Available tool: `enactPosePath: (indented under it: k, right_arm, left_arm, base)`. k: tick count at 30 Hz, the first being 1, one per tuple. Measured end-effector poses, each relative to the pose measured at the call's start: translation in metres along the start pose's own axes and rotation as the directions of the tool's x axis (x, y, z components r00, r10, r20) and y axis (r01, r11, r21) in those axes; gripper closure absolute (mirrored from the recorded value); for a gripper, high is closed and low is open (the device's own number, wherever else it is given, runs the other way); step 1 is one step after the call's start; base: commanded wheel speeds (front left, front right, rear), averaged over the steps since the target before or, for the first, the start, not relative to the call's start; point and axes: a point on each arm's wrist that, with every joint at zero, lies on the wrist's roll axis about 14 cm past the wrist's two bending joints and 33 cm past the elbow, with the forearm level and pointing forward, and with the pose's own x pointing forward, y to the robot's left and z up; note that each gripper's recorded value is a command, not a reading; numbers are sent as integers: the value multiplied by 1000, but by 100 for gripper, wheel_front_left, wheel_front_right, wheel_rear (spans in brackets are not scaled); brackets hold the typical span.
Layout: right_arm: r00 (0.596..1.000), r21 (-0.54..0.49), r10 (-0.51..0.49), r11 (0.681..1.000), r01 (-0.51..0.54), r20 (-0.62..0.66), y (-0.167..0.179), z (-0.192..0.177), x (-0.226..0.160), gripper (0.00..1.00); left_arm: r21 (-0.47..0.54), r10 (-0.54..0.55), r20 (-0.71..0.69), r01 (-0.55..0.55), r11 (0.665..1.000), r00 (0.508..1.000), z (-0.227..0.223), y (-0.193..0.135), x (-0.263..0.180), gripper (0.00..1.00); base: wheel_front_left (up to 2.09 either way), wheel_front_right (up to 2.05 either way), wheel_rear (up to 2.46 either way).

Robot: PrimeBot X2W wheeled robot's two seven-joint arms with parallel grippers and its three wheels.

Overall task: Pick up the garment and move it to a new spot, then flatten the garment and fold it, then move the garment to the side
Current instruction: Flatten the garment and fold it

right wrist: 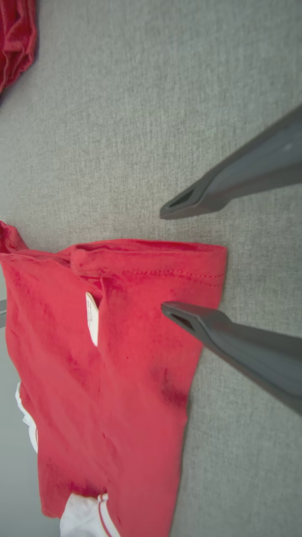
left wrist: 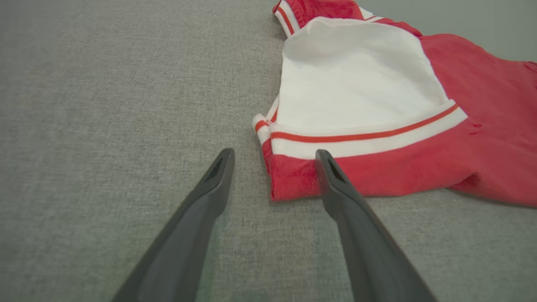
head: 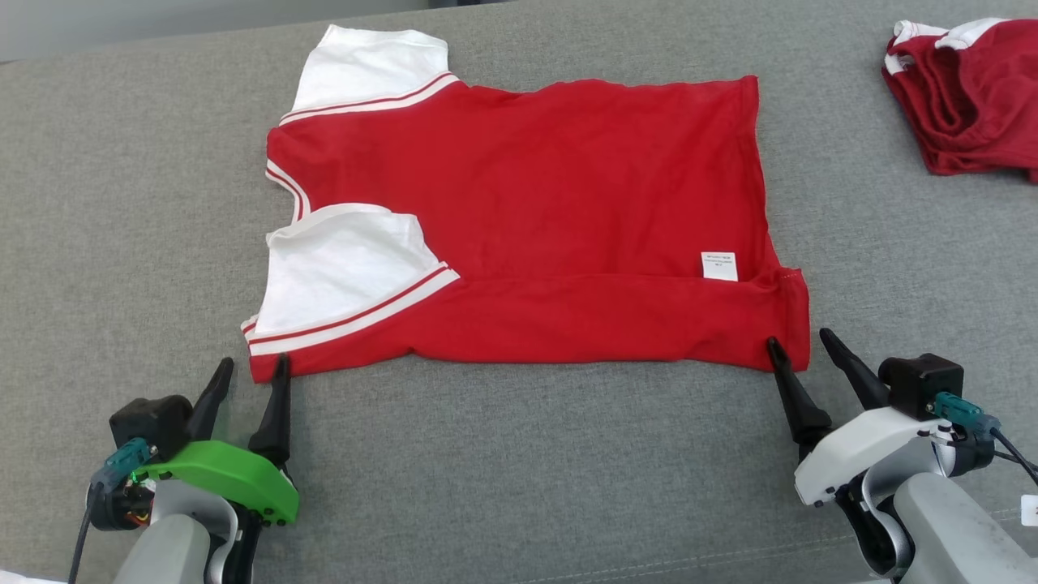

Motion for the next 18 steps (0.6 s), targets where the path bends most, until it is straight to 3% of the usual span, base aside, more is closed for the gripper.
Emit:
enactPosePath:
  k: [5,6,7,8,9,18]
  right_arm:
    - [1000,3,-5,1000,5,-22,2,-7,10,0]
    - [1000,12,-3,1000,3,-28,4,-9,12,15]
    - [999,22,-3,1000,4,-33,6,-11,13,58]
    - [999,31,-5,1000,6,-36,7,-12,14,91]
    - [999,37,-5,999,6,-39,8,-13,16,100]
    - [1000,56,13,998,-13,7,19,0,15,100]
  left_arm:
    - [-6,7,-34,-7,1000,999,-10,1,4,0]
    - [-12,4,-36,-5,1000,999,-10,-1,6,24]
    - [-15,0,-43,-1,1000,999,-12,-4,8,82]
    - [-16,-2,-47,1,1000,999,-12,-5,9,100]
    - [-21,-6,-48,5,1000,999,-12,-6,10,100]
    - [-70,-10,9,10,997,1000,8,-10,5,100]
  base:
    - [0,0,0]
    - [0,0,0]
    - [0,0,0]
    - [0,0,0]
    - [0,0,0]
    - [0,0,0]
